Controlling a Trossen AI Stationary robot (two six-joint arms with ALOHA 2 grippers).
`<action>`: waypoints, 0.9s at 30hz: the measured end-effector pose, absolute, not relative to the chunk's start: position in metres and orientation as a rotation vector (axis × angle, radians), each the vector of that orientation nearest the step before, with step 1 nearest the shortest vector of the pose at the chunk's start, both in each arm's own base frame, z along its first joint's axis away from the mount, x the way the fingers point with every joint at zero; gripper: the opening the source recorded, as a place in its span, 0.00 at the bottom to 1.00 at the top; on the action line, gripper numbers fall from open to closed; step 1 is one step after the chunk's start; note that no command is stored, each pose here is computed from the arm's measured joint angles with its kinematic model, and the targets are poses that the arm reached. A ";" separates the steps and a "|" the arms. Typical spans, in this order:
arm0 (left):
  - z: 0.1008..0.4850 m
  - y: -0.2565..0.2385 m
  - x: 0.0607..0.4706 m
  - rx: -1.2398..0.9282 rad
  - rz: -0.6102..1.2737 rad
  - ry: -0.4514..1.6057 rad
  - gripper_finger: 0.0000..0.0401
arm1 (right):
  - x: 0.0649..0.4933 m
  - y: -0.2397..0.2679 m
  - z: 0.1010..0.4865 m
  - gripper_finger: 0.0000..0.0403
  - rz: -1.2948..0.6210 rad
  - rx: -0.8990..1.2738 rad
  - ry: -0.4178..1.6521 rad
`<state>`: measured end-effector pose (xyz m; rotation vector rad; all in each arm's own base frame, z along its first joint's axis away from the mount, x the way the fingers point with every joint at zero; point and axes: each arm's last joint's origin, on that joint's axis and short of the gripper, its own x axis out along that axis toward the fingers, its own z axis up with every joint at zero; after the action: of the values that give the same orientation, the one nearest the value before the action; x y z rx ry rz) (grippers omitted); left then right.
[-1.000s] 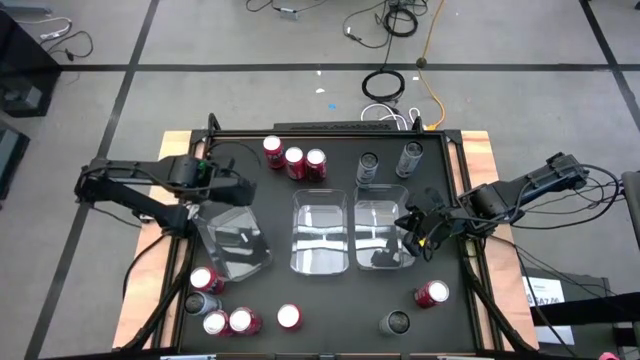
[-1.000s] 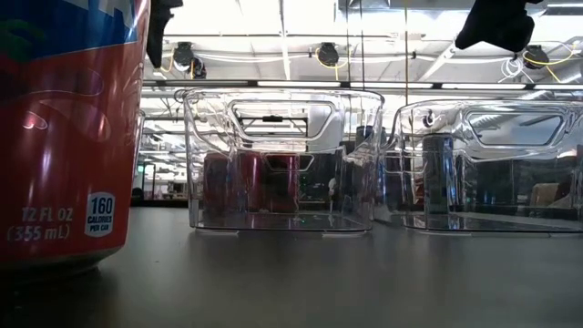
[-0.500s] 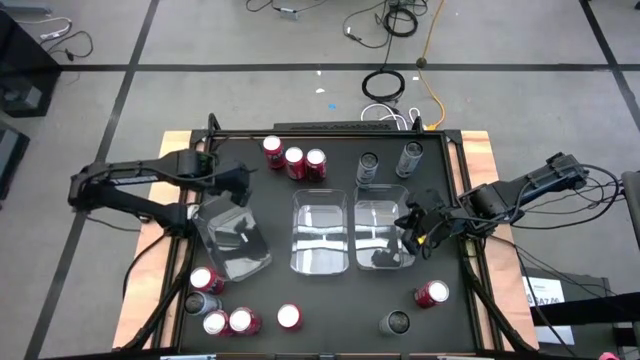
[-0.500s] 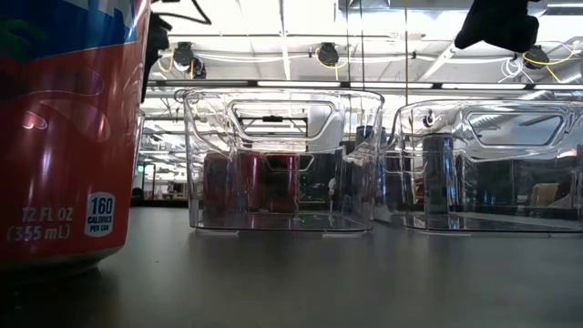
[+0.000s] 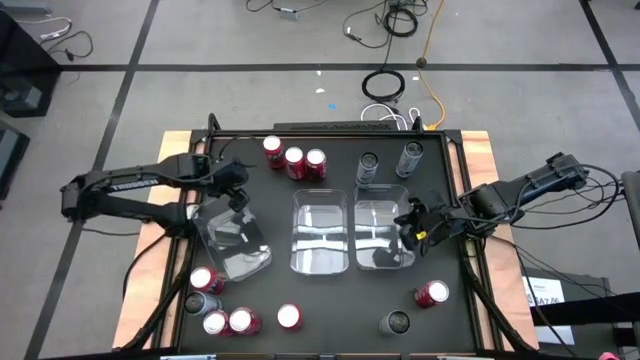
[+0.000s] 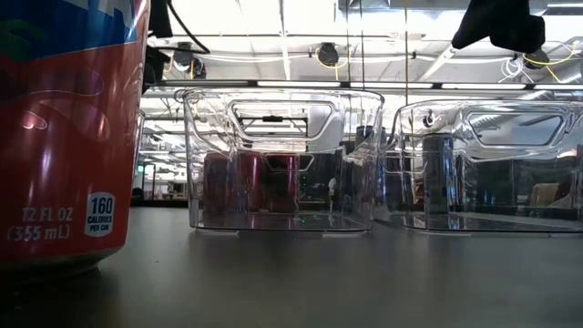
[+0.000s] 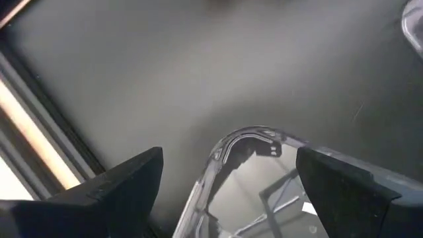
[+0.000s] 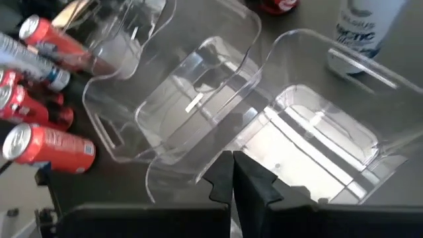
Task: Sort soda cans
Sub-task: Move the left transparent bin beside the center transparent bin
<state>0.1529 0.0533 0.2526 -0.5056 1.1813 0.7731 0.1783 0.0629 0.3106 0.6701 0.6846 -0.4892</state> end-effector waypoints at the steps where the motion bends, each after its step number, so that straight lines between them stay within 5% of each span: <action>1: 0.253 0.055 0.153 -0.497 0.764 1.182 0.89 | 0.178 0.063 0.311 0.01 -0.500 0.675 0.674; 27: 0.252 0.066 0.149 -0.514 0.732 1.210 0.89 | 0.179 0.061 0.312 0.01 -0.561 0.707 0.618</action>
<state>0.1490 0.0655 0.2519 -0.5141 1.2102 0.7320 0.1786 0.0611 0.3115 0.7072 0.6175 -0.5606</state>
